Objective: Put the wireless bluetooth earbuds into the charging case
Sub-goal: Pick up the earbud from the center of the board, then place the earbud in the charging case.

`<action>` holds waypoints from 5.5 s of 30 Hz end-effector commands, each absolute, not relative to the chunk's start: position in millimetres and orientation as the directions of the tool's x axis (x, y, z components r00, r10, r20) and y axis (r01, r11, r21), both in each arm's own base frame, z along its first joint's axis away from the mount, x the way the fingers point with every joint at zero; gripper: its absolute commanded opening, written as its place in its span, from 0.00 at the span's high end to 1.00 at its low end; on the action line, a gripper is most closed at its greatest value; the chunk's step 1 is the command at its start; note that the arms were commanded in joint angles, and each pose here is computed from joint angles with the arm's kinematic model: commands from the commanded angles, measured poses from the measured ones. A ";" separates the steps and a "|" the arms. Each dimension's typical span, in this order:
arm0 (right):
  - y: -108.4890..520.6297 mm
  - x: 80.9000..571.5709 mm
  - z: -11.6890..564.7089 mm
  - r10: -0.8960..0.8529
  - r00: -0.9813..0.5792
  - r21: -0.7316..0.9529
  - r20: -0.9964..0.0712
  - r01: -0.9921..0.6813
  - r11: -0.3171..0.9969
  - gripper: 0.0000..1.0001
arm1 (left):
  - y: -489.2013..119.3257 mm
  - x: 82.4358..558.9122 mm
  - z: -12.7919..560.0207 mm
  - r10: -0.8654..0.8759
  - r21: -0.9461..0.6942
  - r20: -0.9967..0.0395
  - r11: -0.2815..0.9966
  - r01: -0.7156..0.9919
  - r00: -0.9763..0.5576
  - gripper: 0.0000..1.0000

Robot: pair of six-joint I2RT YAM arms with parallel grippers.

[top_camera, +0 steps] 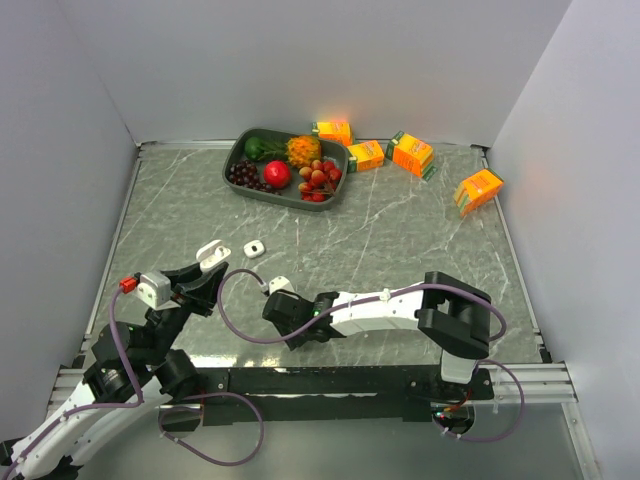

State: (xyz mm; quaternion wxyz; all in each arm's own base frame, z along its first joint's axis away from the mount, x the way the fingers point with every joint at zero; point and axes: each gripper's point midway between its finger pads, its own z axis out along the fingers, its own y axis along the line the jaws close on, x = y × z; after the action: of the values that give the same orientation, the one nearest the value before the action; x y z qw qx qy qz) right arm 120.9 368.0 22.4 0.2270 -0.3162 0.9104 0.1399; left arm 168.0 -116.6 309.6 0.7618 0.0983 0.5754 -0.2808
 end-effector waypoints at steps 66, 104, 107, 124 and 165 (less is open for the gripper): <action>380.8 159.6 417.7 0.251 -0.897 0.884 -0.365 -0.248 0.397 1.00 | -169.5 230.7 325.4 -0.001 0.231 -0.832 0.908 0.348 0.555 0.99; 408.2 189.8 365.3 0.259 -0.958 0.904 -0.121 0.001 0.427 1.00 | -172.1 217.3 345.5 -0.065 0.221 -0.811 0.887 0.406 0.582 0.99; 409.6 190.7 366.0 0.261 -0.959 0.906 -0.109 0.013 0.424 1.00 | -173.3 217.7 344.9 -0.055 0.232 -0.809 0.885 0.403 0.586 0.99; 416.3 198.8 366.0 0.299 -0.954 0.920 -0.027 0.093 0.379 1.00 | -173.6 214.9 342.2 0.007 0.292 -0.786 0.885 0.362 0.618 0.99; 409.1 198.5 368.0 0.354 -0.935 0.926 0.020 0.152 0.347 0.70 | -165.9 219.4 357.3 -0.010 0.218 -0.780 0.933 0.287 0.626 0.99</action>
State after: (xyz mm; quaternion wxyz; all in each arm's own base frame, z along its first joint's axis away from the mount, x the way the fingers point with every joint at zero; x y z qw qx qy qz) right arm 198.5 417.1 351.3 0.0736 0.1545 0.8275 0.5348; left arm 225.7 -172.8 325.7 0.8661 0.2011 0.4531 -0.0642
